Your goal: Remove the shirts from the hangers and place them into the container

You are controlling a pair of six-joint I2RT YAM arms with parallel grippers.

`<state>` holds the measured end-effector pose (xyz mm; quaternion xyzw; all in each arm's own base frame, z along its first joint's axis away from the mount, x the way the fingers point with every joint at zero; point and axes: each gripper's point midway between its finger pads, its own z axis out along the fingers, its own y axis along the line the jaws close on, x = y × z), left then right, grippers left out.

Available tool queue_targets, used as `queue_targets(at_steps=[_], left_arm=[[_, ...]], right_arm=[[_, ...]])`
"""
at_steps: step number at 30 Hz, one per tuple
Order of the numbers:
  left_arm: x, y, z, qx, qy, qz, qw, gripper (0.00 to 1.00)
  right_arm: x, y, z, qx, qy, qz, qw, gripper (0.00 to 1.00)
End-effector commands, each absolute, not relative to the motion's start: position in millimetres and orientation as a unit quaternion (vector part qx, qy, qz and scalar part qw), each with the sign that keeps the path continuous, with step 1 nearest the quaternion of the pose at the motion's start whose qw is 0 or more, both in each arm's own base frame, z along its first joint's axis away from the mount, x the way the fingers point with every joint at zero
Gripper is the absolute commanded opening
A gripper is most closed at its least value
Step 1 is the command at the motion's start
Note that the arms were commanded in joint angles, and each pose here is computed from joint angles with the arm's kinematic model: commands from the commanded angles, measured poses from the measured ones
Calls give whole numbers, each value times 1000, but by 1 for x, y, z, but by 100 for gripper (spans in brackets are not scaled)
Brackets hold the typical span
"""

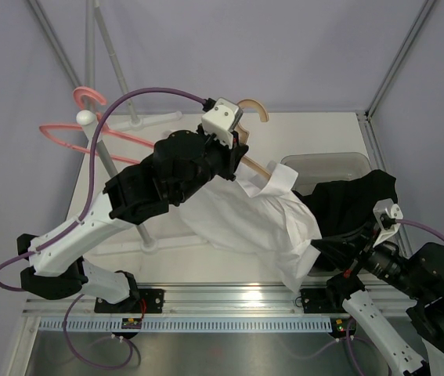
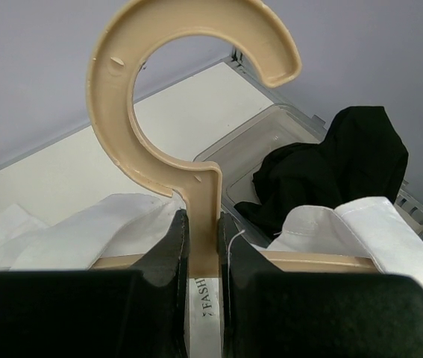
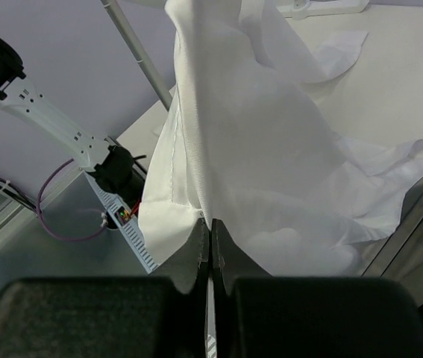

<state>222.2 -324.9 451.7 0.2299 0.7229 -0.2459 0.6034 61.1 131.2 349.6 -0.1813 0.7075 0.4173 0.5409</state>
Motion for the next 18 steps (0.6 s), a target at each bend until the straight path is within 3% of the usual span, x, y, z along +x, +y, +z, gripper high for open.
queue_targets(at_steps=[1,11,18], left_arm=[[218,-311,498,206,687,-277,640,0],[223,-312,486,201,690,-268,641,0],[255,-291,491,125,662,-261,692,0]], right_arm=[[52,131,353,-191,698,427,542,0],[48,129,373,-198,673,430,568,0],[38,117,415,-206,643,410,613,0]])
